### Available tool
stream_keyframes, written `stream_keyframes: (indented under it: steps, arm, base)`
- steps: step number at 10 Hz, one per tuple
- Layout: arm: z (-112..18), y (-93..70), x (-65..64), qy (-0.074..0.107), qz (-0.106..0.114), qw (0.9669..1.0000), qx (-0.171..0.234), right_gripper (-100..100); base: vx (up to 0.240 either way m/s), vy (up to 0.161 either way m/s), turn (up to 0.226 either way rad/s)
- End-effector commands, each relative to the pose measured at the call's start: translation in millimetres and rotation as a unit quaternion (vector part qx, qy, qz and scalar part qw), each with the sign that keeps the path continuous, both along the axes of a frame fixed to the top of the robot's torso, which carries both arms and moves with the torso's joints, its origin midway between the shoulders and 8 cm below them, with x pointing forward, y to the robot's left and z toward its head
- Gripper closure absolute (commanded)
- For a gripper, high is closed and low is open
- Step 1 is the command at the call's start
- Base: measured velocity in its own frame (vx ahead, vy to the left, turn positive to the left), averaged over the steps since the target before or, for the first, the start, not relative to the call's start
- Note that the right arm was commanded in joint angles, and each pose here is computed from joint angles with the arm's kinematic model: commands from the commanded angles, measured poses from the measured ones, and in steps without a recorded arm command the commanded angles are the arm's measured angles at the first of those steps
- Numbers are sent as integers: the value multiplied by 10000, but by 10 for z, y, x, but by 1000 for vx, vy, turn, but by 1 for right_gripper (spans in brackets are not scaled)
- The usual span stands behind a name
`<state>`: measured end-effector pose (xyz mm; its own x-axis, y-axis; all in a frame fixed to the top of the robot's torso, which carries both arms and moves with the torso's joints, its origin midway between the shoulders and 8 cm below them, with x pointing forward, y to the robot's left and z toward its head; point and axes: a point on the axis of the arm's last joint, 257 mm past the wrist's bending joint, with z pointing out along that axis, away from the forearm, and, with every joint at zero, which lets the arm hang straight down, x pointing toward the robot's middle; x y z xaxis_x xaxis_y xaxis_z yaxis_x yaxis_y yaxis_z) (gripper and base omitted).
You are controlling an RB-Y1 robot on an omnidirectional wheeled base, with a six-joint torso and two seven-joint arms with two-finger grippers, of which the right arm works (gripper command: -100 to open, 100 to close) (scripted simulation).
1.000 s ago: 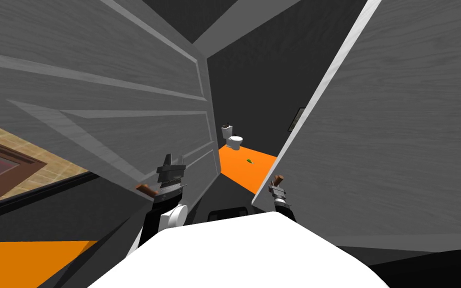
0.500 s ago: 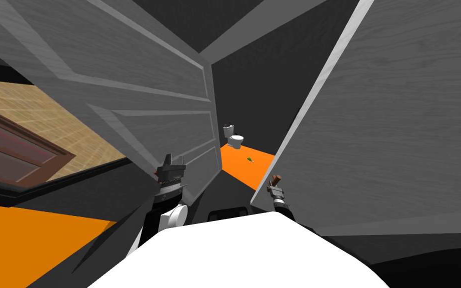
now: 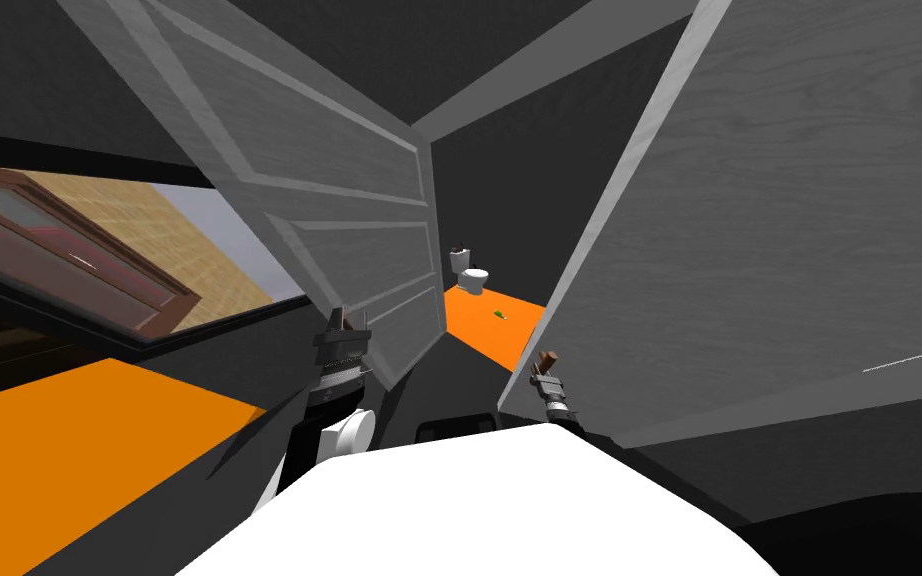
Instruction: Pull the door open
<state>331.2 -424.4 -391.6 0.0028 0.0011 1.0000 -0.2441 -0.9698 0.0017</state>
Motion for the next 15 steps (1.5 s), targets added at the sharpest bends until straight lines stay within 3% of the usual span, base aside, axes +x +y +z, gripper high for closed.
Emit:
stream_keyframes:
  steps: [1,9,15]
  arm:
    - [0,0,0,0,0,10000,0,100]
    - [-1,164,-236,-12,618,9981,3,100]
    - [-17,181,-364,5,830,9965,-3,100]
  base:
    - [-118,-7,16]
    - [-225,-28,120]
    - [-191,-29,106]
